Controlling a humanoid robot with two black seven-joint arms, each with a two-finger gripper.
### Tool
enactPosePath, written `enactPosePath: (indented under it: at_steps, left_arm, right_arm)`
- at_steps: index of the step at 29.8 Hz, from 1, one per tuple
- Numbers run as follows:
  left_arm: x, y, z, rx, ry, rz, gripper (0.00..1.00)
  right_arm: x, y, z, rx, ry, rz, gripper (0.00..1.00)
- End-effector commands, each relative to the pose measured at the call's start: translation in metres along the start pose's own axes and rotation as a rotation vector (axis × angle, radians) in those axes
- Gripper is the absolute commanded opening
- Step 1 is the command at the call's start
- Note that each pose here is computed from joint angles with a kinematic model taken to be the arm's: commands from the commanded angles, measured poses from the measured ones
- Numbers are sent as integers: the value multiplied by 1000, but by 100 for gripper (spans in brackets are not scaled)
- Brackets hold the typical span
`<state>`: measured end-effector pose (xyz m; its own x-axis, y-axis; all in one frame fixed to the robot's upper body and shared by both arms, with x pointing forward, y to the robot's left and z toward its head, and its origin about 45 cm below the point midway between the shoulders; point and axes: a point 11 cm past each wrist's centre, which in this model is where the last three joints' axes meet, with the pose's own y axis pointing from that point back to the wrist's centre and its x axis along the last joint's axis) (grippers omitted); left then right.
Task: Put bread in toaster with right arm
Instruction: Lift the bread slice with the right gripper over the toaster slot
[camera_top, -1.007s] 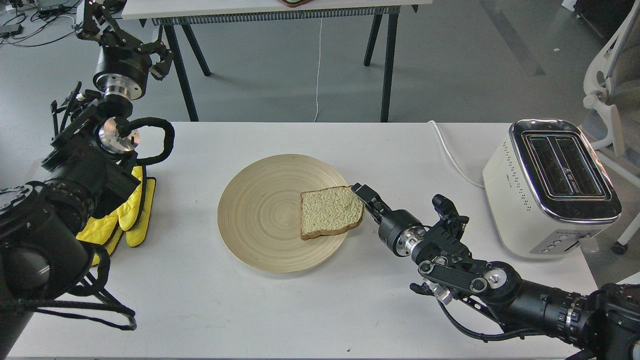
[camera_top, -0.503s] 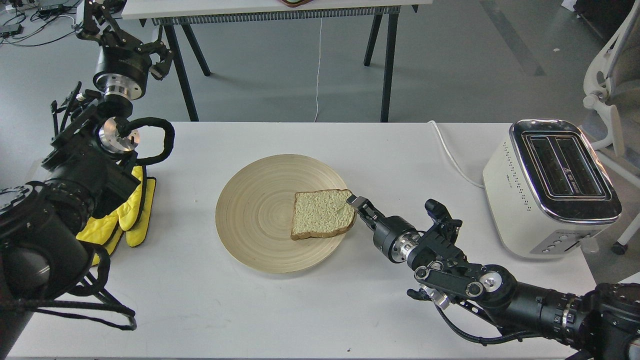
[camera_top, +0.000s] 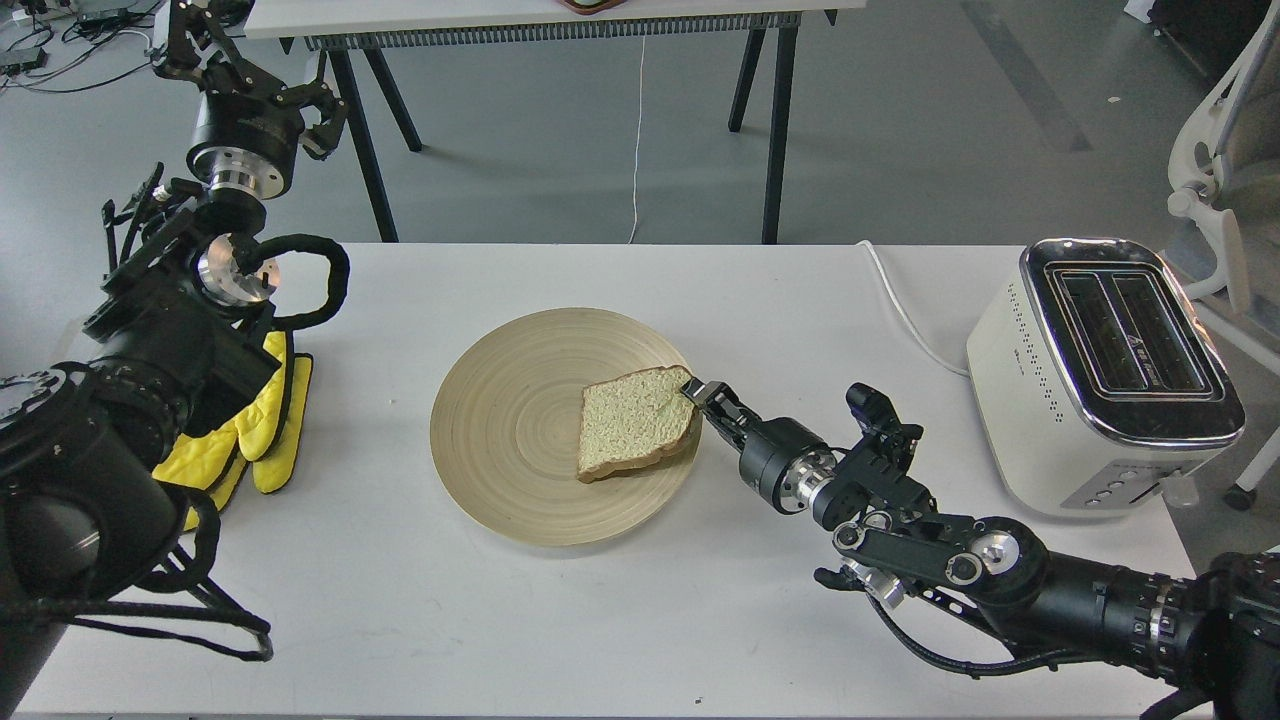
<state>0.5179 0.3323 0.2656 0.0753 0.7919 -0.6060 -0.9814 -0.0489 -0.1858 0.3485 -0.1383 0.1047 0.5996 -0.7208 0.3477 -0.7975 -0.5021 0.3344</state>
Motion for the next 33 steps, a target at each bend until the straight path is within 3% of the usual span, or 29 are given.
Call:
enactPosePath:
  at_steps: [1,10,16,24,33]
  left_arm:
    - [0,0,0,0,0,0,100]
    - [0,0,0,2,-3,-1,100]
    - [0,0,0,2,-4,-2,100]
    - [0,0,0,3,-5,-2,100]
    - [0,0,0,3,-5,-2,100]
  right_arm:
    - [37,25,-15,37,39,12,0]
    - [182,140,-55,29,243,173,0]
    - [240,216,-52,-148,505,194,0]
    - [282,280,-50,-287,691,279,0]
    - [293,291,-37,-347,707,281,0]
